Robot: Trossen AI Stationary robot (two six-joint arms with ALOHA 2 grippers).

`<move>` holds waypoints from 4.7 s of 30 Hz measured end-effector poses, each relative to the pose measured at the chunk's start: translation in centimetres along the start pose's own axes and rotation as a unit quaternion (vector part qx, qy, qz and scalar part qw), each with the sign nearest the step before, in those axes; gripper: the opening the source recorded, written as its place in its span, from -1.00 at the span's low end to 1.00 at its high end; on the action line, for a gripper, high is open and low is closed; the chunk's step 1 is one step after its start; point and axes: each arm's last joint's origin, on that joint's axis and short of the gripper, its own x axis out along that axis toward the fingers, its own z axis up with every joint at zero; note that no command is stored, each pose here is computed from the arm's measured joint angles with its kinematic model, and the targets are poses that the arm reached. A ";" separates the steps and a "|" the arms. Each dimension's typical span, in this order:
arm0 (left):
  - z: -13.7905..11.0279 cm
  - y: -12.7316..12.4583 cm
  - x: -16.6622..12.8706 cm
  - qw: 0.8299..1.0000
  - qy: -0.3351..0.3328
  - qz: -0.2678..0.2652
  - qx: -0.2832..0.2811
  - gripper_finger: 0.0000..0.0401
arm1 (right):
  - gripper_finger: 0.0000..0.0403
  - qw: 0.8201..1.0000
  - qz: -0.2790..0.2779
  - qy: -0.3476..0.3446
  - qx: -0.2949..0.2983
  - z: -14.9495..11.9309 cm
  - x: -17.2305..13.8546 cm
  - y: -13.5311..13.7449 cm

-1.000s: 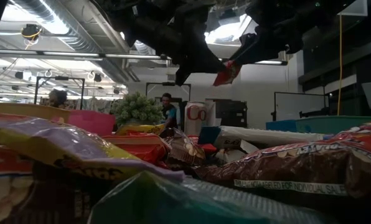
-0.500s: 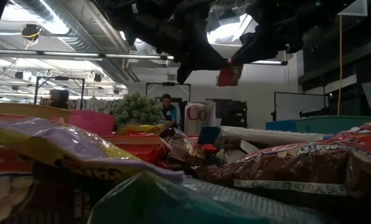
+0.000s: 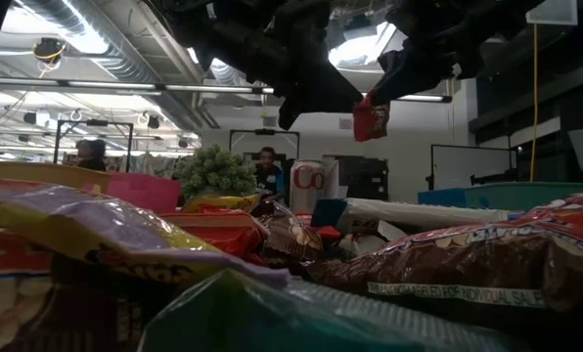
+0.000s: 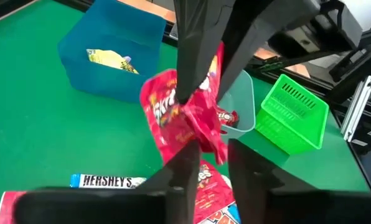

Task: Sort candy
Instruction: Put the red candy into the light blue bin

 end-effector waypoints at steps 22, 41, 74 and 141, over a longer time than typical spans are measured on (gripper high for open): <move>-0.3 -0.8 0.1 1.000 -0.006 0.026 0.006 -0.39 | -0.90 0.907 0.185 0.312 0.212 -3.0 -3.3 4.4; -0.3 -0.7 0.1 0.998 -0.005 0.027 0.049 -0.39 | -0.86 0.919 0.119 0.336 0.168 -3.5 -2.9 5.4; 2.5 1.3 -2.3 0.987 -0.054 0.076 0.131 -0.39 | -0.06 0.921 0.112 0.334 0.166 -3.4 -2.9 5.3; -4.8 2.6 -11.7 0.989 -0.029 0.110 0.092 -0.39 | -0.75 0.973 -0.015 0.148 0.178 -7.4 15.5 -4.8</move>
